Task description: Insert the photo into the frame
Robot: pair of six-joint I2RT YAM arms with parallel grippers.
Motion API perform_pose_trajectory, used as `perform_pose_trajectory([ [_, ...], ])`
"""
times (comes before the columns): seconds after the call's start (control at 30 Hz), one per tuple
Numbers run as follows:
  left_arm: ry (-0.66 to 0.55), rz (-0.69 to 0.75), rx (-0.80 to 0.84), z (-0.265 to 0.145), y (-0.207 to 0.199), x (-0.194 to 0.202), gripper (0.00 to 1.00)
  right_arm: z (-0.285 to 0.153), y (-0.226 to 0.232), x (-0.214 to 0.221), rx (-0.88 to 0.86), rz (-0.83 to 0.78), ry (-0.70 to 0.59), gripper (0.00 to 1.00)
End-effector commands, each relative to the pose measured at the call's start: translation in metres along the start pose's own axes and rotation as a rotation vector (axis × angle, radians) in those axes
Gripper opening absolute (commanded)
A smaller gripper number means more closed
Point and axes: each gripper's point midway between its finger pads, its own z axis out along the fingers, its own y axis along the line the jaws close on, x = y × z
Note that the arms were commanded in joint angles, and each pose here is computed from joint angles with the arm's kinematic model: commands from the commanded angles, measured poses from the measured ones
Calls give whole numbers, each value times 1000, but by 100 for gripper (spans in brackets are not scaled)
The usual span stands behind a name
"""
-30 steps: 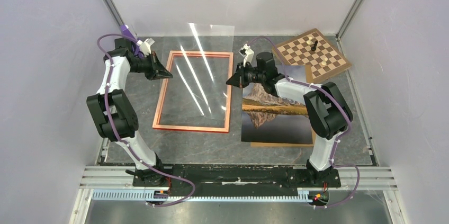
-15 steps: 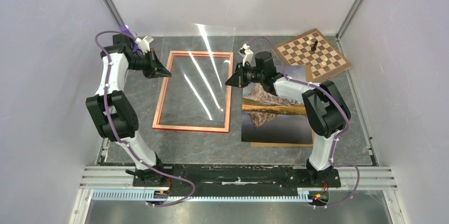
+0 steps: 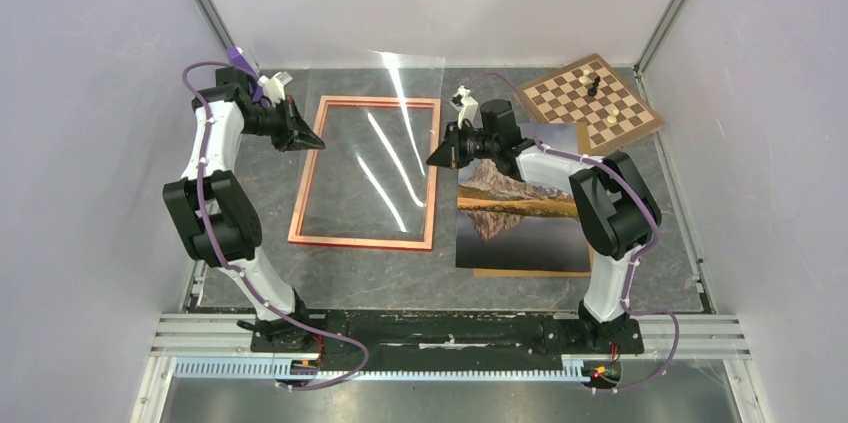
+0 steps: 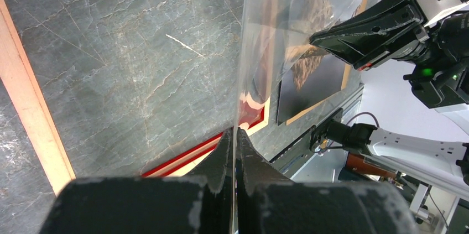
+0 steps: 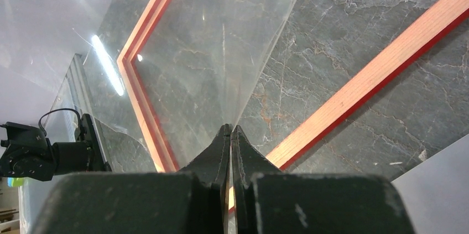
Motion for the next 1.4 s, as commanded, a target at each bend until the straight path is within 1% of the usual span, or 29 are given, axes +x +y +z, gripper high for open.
perform_pose_trajectory([
  [0.0,-10,28,0,-3,-4,-1,2,-4,6,-2,-5,-45,-10,0],
  [0.37,0,22,-7,-1,-2,4,2,-4,2,8,11,-42,12,0],
  [1.07,-22,24,7,-9,-14,3,2,-7,8,-17,29,-70,-7,0],
  [1.37,-12,20,3,-8,-11,5,3,-11,8,-17,45,-75,-6,0],
])
